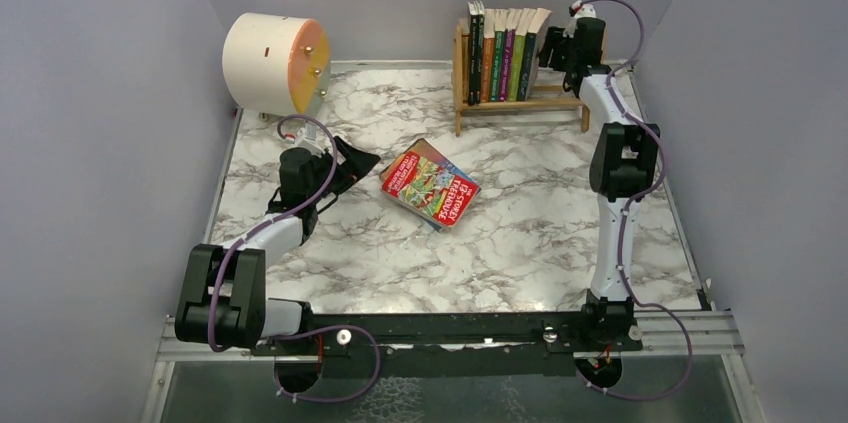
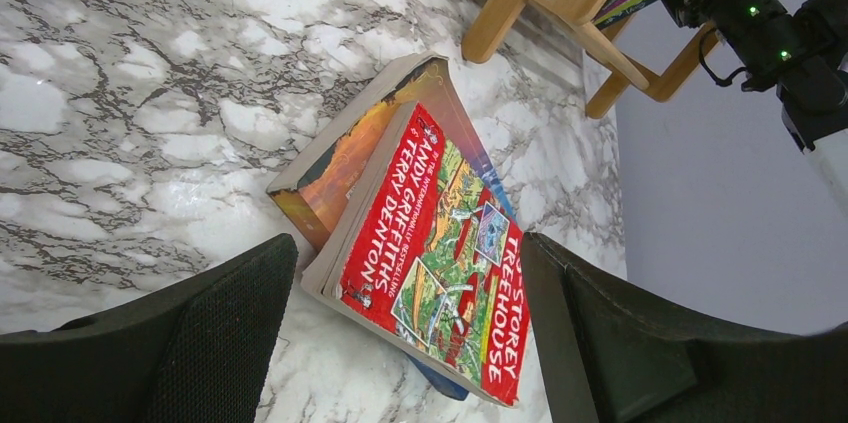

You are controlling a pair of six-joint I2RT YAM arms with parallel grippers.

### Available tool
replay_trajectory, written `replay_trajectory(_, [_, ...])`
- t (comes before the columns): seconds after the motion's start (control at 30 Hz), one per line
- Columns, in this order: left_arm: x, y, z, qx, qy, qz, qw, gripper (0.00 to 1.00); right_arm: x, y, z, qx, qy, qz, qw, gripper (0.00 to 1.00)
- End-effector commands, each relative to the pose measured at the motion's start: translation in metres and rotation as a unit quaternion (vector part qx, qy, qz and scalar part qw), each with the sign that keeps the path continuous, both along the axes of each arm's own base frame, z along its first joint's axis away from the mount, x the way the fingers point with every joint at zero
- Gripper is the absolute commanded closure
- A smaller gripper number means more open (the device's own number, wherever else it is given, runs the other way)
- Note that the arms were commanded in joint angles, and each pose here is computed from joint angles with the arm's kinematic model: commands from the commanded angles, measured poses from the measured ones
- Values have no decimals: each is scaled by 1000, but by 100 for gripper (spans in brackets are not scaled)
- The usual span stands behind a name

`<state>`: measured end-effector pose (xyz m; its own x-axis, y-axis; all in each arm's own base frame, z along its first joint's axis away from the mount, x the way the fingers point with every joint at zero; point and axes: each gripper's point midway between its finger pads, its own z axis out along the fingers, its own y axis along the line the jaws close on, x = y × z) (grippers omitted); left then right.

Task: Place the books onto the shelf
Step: Adjust the book on the shelf.

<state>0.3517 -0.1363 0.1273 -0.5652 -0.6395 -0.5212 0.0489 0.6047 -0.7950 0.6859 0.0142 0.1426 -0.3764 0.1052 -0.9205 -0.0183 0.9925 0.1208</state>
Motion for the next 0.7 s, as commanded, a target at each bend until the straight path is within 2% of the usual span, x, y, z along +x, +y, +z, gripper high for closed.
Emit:
replay_trajectory(0.0, [5,-3,19,1,-39,-7,999,24,6,13,32,1,-46,49,998,39])
replay_trajectory(0.2, [4,-3,19,-1,-40,-7,999,24,4,15,36,2,-46,56,997,39])
replay_trajectory(0.4, [2,-3,22,-1,-44,-7,999,24,-5,-19,46,0,-39,-54,998,39])
replay_trajectory(0.67, [1,-2,22,-1,-45,-5,999,23,-25,-28,93,10,-80,-89,993,39])
